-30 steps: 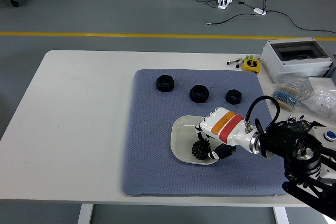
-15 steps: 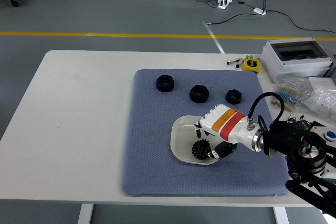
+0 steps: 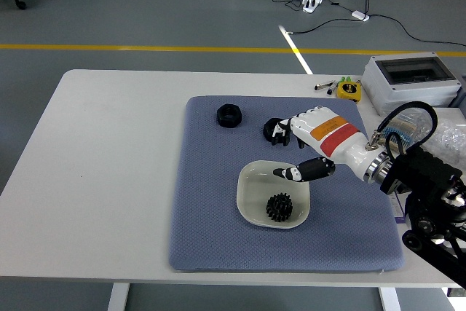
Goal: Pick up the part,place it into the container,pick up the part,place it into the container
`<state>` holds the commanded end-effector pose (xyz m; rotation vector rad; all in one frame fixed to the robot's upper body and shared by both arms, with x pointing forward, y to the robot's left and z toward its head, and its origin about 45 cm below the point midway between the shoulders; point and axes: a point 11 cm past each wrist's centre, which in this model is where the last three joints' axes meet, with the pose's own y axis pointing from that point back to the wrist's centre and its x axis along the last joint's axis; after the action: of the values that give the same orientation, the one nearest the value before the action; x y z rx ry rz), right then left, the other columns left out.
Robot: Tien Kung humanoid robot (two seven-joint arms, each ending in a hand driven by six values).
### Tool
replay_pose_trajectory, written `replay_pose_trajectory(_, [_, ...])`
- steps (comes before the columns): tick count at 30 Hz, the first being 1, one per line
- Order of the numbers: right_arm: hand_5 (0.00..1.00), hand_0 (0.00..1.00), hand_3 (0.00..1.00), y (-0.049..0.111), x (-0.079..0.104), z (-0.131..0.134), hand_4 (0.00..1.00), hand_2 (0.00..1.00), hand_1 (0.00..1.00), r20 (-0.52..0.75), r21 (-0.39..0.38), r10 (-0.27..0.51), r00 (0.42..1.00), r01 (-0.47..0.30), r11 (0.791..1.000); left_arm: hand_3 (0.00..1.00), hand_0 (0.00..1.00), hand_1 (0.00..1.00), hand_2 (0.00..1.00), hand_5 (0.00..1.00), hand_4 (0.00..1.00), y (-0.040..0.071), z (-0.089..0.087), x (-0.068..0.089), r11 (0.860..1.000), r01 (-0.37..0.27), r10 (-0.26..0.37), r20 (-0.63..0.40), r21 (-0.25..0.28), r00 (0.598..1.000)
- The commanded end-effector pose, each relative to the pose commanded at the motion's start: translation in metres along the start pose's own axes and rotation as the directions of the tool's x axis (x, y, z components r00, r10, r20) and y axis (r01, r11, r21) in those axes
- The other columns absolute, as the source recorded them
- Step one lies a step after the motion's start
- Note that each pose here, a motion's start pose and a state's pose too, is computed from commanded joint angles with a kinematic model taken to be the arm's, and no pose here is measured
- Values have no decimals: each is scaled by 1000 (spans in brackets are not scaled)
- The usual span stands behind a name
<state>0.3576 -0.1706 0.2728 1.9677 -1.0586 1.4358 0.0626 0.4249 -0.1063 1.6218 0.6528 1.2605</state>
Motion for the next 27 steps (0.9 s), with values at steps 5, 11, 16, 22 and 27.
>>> replay_pose_trajectory(5, [623, 403, 671, 10, 3, -3, 998, 744, 584, 232, 20, 158, 960, -167, 986, 580, 703, 648, 671, 626, 672, 0, 1, 0, 1000, 1, -1, 4, -2, 1000])
replay_pose_trajectory(11, [732, 658, 822, 20, -2, -4, 998, 824, 720, 470, 34, 180, 864, -221, 975, 580, 703, 648, 670, 626, 672, 0, 2, -2, 1000, 2, -2, -1, -4, 1000])
replay_pose_trajectory(16, [807, 806, 855, 25, -2, 11, 998, 853, 806, 628, -72, 246, 739, -259, 963, 580, 703, 648, 670, 626, 672, 0, 3, -3, 1000, 4, -4, 0, -6, 1000])
replay_pose_trajectory(22, [851, 889, 885, 34, 0, 40, 998, 865, 847, 764, -277, 383, 519, -273, 922, 580, 702, 648, 669, 627, 671, 1, 4, -4, 1000, 7, -7, 2, -8, 1000])
replay_pose_trajectory(27, [851, 889, 885, 47, -8, 76, 998, 865, 847, 777, -520, 554, 299, -192, 833, 580, 702, 648, 669, 627, 671, 1, 5, -5, 1000, 8, -8, 8, -10, 1000])
